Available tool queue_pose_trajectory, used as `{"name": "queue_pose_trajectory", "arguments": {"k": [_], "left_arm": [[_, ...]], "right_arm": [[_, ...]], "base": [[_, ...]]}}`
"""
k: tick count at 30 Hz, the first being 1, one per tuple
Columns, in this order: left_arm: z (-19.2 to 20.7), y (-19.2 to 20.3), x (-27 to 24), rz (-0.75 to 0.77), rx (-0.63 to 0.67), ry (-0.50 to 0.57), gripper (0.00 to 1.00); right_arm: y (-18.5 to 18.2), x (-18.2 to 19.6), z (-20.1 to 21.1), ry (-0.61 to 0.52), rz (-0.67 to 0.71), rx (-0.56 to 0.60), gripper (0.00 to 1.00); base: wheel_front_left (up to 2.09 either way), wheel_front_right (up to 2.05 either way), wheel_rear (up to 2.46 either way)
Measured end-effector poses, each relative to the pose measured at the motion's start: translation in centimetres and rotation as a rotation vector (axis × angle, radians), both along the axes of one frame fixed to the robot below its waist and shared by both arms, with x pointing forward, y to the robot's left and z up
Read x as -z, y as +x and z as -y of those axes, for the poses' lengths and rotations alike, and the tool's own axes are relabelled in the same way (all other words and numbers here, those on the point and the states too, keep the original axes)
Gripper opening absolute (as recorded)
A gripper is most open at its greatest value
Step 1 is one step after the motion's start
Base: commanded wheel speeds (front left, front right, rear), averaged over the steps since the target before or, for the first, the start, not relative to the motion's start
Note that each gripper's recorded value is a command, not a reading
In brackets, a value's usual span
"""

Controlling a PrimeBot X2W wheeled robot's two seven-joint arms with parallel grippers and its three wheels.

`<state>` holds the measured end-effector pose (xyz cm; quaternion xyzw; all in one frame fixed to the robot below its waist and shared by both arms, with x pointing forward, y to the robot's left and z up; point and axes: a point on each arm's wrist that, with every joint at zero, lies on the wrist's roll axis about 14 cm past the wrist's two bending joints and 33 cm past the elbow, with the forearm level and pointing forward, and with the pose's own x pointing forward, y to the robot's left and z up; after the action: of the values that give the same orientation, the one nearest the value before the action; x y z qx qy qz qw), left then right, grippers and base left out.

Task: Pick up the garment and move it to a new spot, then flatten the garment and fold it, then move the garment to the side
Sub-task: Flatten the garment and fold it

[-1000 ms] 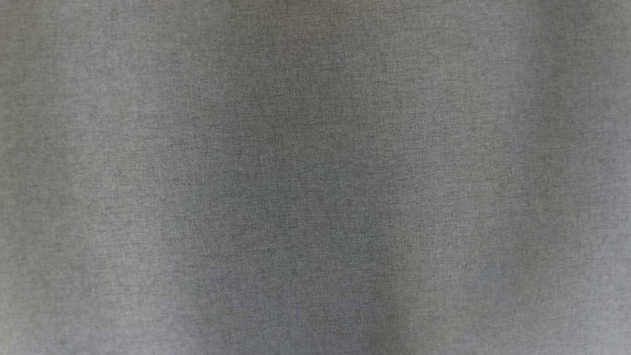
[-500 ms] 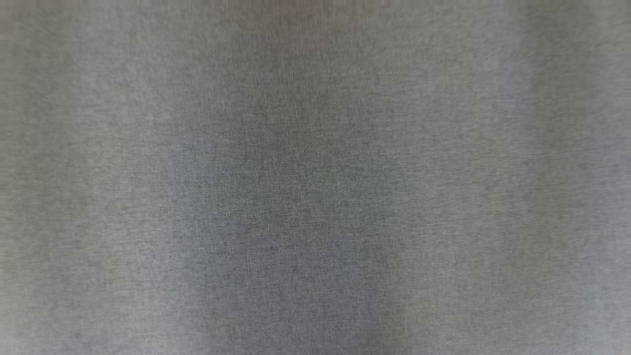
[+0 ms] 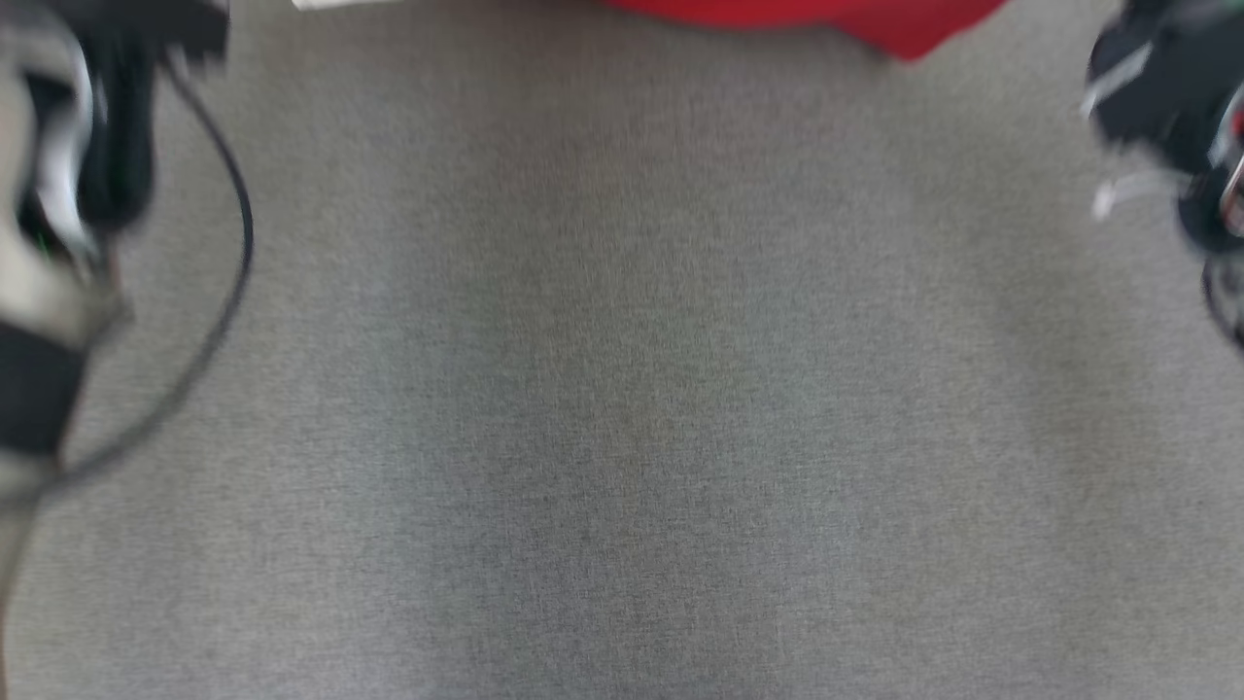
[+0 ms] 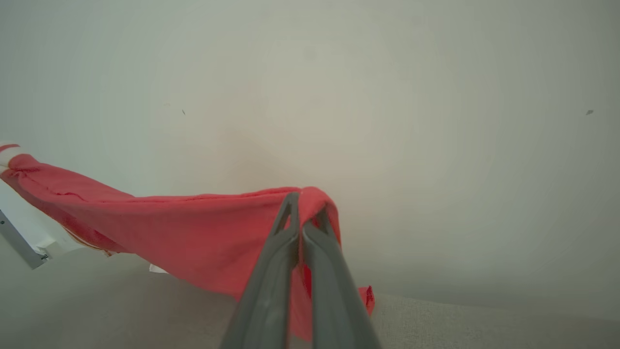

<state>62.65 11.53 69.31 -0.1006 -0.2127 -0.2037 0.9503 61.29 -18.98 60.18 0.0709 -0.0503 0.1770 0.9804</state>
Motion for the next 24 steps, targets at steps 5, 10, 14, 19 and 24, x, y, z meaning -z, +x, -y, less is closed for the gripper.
{"name": "queue_pose_trajectory", "arguments": {"k": [5,10,14,19,24], "left_arm": [[-1.4,-4.8,2.9,-0.057,-0.030,-0.044,0.00],[-2.5,-9.5,5.1,-0.112,-0.072,-0.092,0.00],[-2.9,-12.8,6.7,-0.158,-0.099,-0.146,0.00],[-3.5,-16.4,9.3,-0.234,-0.131,-0.203,0.00],[-4.5,-19.3,13.1,-0.340,-0.184,-0.221,0.00]], "right_arm": [[-3.9,1.6,-0.5,-0.023,-0.032,-0.042,0.00],[-7.8,3.6,-0.2,-0.022,-0.079,-0.054,0.00],[-11.0,6.3,-0.5,-0.007,-0.147,-0.070,0.00],[-14.2,8.3,-0.8,0.037,-0.201,-0.071,0.00],[-16.9,10.1,-0.3,0.064,-0.246,-0.042,0.00]], "base": [[0.00,0.00,0.00],[0.00,0.00,0.00],[0.00,0.00,0.00],[0.00,0.00,0.00],[0.00,0.00,0.00]]}}
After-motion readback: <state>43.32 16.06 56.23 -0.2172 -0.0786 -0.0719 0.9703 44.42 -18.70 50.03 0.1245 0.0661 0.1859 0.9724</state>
